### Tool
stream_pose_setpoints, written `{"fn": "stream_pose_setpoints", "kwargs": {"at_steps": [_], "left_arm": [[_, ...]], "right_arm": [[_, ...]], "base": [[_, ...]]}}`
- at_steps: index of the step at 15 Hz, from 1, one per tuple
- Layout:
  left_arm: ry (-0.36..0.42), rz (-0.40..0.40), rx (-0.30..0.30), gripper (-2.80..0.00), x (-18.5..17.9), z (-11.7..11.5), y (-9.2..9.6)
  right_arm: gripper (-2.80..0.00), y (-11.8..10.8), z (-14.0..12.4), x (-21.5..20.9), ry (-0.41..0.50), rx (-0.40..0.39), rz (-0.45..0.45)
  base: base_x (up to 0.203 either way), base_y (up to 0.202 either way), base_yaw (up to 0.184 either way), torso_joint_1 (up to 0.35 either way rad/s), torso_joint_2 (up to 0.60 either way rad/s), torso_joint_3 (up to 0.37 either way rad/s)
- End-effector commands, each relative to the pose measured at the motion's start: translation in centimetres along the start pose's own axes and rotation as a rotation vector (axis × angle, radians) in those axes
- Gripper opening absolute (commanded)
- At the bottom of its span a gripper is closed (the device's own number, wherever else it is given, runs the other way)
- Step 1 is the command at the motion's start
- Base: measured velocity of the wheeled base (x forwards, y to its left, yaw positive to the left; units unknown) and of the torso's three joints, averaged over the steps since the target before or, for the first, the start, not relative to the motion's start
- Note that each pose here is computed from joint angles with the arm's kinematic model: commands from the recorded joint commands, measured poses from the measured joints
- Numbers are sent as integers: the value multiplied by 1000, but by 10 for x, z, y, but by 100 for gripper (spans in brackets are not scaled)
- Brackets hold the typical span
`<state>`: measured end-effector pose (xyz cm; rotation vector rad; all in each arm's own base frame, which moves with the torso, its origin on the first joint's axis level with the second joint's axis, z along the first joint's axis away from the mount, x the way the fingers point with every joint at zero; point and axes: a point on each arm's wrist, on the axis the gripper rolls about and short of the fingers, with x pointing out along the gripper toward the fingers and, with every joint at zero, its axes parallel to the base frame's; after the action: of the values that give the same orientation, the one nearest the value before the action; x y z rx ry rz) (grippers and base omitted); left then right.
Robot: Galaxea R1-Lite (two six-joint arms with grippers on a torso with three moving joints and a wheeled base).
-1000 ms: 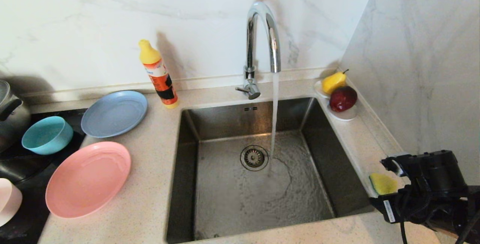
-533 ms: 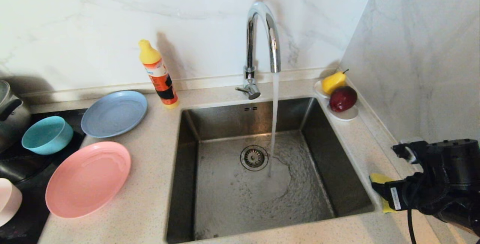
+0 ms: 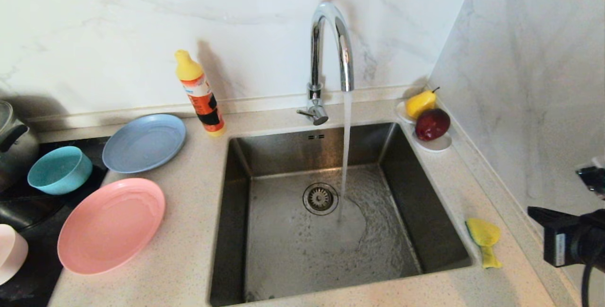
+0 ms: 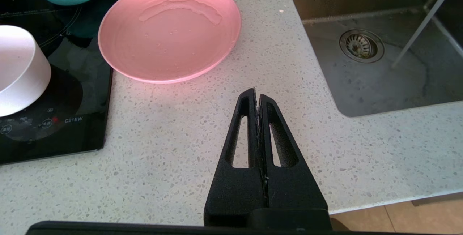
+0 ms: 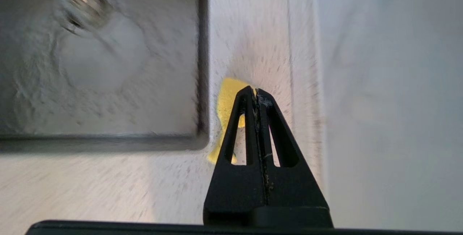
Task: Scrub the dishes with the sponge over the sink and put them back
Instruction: Turn off the faucet
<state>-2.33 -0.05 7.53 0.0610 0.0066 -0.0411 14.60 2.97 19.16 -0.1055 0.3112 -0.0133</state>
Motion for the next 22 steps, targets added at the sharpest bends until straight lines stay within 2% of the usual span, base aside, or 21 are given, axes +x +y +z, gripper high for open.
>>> {"fn": "stream_pose_setpoints", "kwargs": {"at_steps": [1,2,4,5,7,8,10,13,20,22], "left_arm": [[0,-1,0,-280,0,0,0],[0,-1,0,-280,0,0,0],[0,-1,0,-280,0,0,0],[0,-1,0,-280,0,0,0],[0,-1,0,-280,0,0,0],[0,-1,0,-280,0,0,0],[0,-1,0,-280,0,0,0],[0,-1,0,-280,0,0,0],[0,-1,0,-280,0,0,0],[0,-1,0,-280,0,0,0]], "right_arm": [[-280,-18,1,-63,-209,30,21],[-280,-22,-8,-83,-251,27,31],[-280,-27,-48,-111,-295,19,22],[-280,-27,-71,-116,-291,14,15],[-280,-23,-124,-112,-221,-28,-8],[-280,-21,-141,-112,-215,-55,-18],[-280,-18,-152,-120,-269,-90,-1],[-280,-17,-160,-128,-357,-98,20],[-280,-16,-166,-124,-312,-47,43],[-280,-16,-165,-124,-310,14,47]], "base": [[0,0,0,0,0,0],[0,0,0,0,0,0],[0,0,0,0,0,0],[0,0,0,0,0,0],[0,0,0,0,0,0],[0,0,0,0,0,0],[0,0,0,0,0,0],[0,0,0,0,0,0],[0,0,0,0,0,0],[0,0,0,0,0,0]]}}
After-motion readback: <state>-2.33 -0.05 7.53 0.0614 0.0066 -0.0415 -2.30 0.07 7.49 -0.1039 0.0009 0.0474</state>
